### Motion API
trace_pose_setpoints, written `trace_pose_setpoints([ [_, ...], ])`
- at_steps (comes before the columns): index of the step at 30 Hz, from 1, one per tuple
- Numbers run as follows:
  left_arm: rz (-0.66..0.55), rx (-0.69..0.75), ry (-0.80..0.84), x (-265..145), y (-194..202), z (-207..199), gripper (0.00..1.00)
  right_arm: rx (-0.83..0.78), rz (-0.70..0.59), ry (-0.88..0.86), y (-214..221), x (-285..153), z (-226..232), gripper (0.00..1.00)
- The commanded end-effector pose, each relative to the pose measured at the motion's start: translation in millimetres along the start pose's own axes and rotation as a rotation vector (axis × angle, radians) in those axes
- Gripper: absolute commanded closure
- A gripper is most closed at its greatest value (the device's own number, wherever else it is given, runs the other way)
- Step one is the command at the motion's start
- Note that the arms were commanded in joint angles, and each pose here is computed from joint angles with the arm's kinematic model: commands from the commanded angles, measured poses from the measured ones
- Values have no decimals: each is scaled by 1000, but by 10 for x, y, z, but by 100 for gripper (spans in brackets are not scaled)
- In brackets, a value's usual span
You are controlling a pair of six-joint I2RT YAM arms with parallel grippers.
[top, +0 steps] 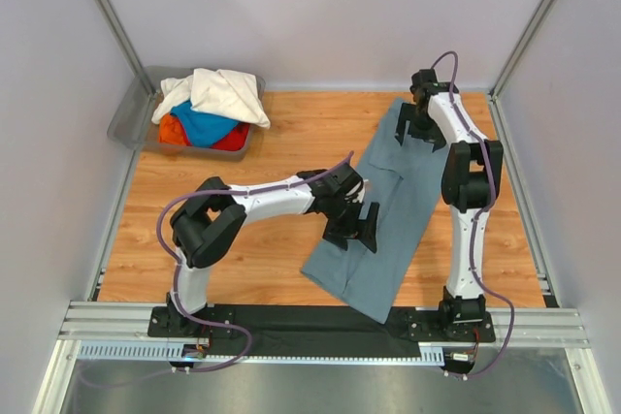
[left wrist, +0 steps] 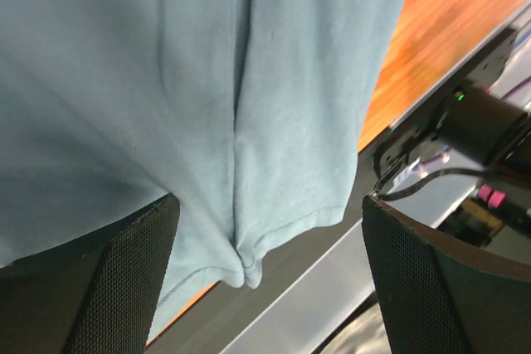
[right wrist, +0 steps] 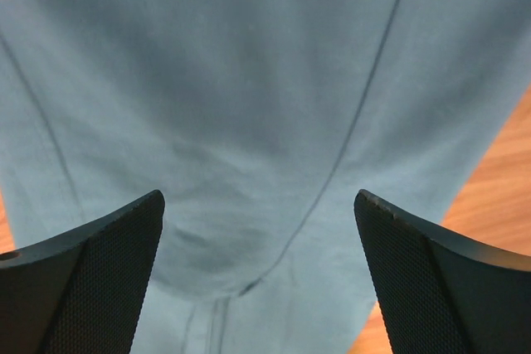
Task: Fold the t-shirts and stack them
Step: Fold the tshirt
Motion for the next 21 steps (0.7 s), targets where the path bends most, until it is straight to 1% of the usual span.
trace_pose_setpoints([
  [1, -186, -20, 49, -436, -261, -200, 3, -69, -58, -24, -164, 128, 81, 4],
  [2, -200, -25, 18, -522, -247, -170, 3, -75, -53, -29, -166, 169, 101, 4],
  [3, -245, -8, 15, -680, -243, -192, 3, -75, -59, -42, -187, 179, 137, 5],
  [5, -295, -31, -31, -844, -247, -80, 3, -101, -44, -38, -142, 288, 234, 5],
  [6, -340, -23, -41, -991, -235, -84, 3, -109, -55, -39, -157, 299, 287, 6],
  [7, -353, -31, -59, -1046, -221, -30, 3, -128, -43, -34, -118, 385, 352, 5],
  [8, -365, -49, -77, -1123, -217, 39, 3, -160, -42, -40, -68, 407, 473, 5],
  [9, -402, -52, -84, -1245, -200, 53, 3, -177, -42, -37, -54, 413, 531, 6],
  [10, -401, -64, -100, -1253, -154, 128, 3, -209, -44, -47, -13, 456, 695, 6],
  [12, -437, -98, -95, -1393, -130, 231, 3, -253, -53, -52, 27, 457, 861, 5],
  [13, -427, -123, -105, -1361, -76, 332, 3, -270, -68, -67, 27, 483, 963, 5],
  [15, -441, -153, -102, -1428, -41, 445, 3, -323, -96, -104, 101, 504, 1195, 5],
  [16, -431, -169, -115, -1399, 3, 532, 3, -345, -121, -128, 128, 459, 1325, 4],
  [19, -423, -199, -120, -1403, 73, 641, 3, -347, -169, -224, 121, 404, 1541, 4],
  [21, -413, -214, -120, -1370, 131, 695, 3, -340, -214, -321, 66, 272, 1691, 4],
])
Point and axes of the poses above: each gripper's point midway between its finger pads, its own x axis out along the fingers, its own z axis along the line the jaws close on, y = z × x, the point moved 10 cm from there along -x, back along the fingers, and after that the axes turned 1 degree about x, right-handed, at the moved point
